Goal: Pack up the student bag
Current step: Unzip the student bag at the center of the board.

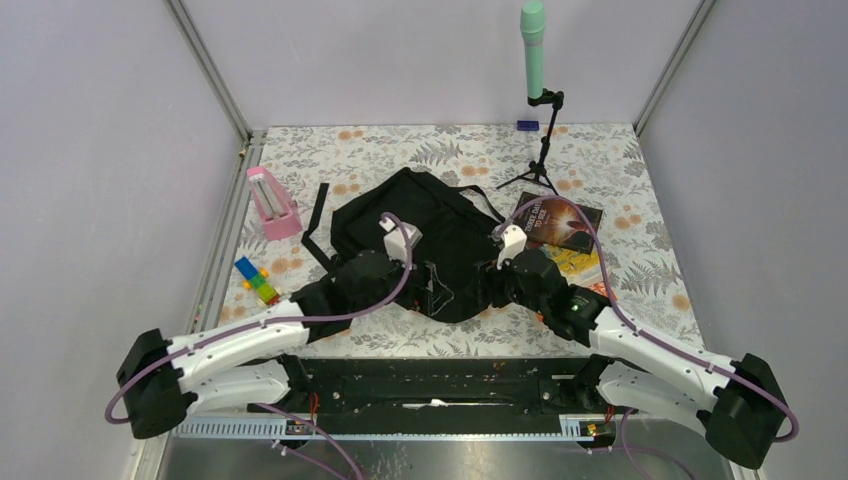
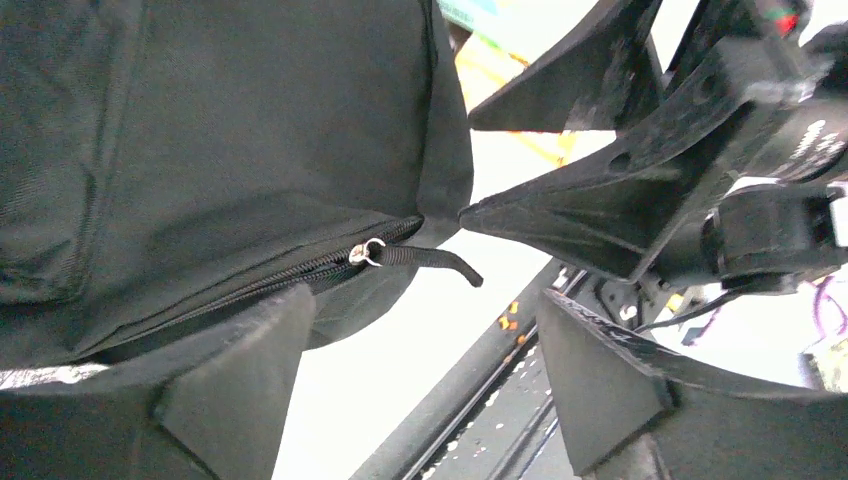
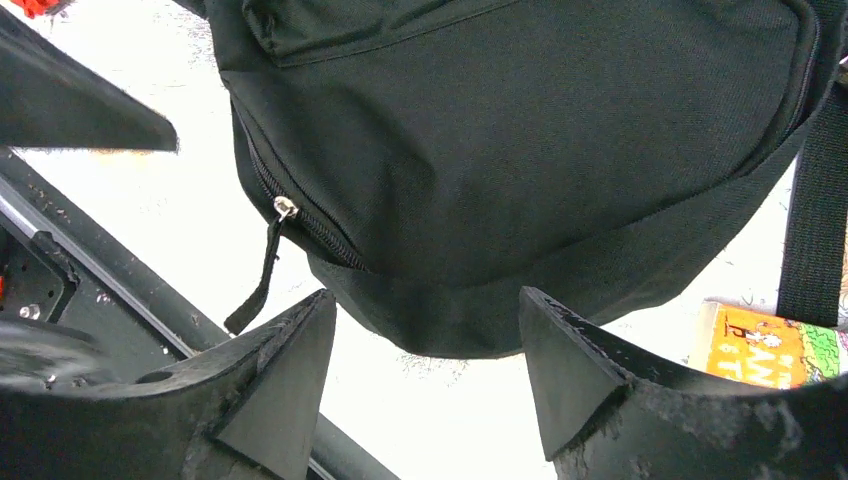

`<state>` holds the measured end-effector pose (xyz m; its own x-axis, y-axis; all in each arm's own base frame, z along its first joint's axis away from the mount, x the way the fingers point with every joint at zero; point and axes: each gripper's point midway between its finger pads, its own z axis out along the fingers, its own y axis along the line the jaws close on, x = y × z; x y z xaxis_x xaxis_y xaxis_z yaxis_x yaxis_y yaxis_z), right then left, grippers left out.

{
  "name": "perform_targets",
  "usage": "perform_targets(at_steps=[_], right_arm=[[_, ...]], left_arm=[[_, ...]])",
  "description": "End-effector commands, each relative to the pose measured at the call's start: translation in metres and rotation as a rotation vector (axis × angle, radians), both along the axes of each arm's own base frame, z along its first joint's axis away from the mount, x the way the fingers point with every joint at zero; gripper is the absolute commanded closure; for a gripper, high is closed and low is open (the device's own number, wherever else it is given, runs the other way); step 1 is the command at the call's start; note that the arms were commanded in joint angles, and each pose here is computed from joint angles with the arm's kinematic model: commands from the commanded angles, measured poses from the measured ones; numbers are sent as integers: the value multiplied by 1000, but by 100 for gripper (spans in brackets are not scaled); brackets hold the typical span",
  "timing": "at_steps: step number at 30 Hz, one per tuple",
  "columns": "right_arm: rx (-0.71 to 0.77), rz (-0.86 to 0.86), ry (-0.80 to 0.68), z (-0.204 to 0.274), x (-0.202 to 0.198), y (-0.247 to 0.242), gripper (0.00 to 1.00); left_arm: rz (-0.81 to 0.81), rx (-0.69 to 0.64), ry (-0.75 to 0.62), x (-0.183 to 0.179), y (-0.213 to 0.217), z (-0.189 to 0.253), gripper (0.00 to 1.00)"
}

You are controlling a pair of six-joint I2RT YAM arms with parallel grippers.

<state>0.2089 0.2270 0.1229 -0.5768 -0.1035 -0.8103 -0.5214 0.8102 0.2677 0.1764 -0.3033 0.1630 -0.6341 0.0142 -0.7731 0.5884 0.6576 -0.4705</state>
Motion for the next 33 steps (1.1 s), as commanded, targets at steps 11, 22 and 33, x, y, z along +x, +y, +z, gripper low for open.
perform_targets(at_steps=[11,22,33], right_arm=[[170,90,29,52,-23,17,29],[227,204,145,50,-40,72,42],[171,121,174,31,-26,71,100]], left_arm=[[355,27,37,33,67,31,1],[367,-24,114,33,63,4,1],[322,9,90,30,63,-1,1]])
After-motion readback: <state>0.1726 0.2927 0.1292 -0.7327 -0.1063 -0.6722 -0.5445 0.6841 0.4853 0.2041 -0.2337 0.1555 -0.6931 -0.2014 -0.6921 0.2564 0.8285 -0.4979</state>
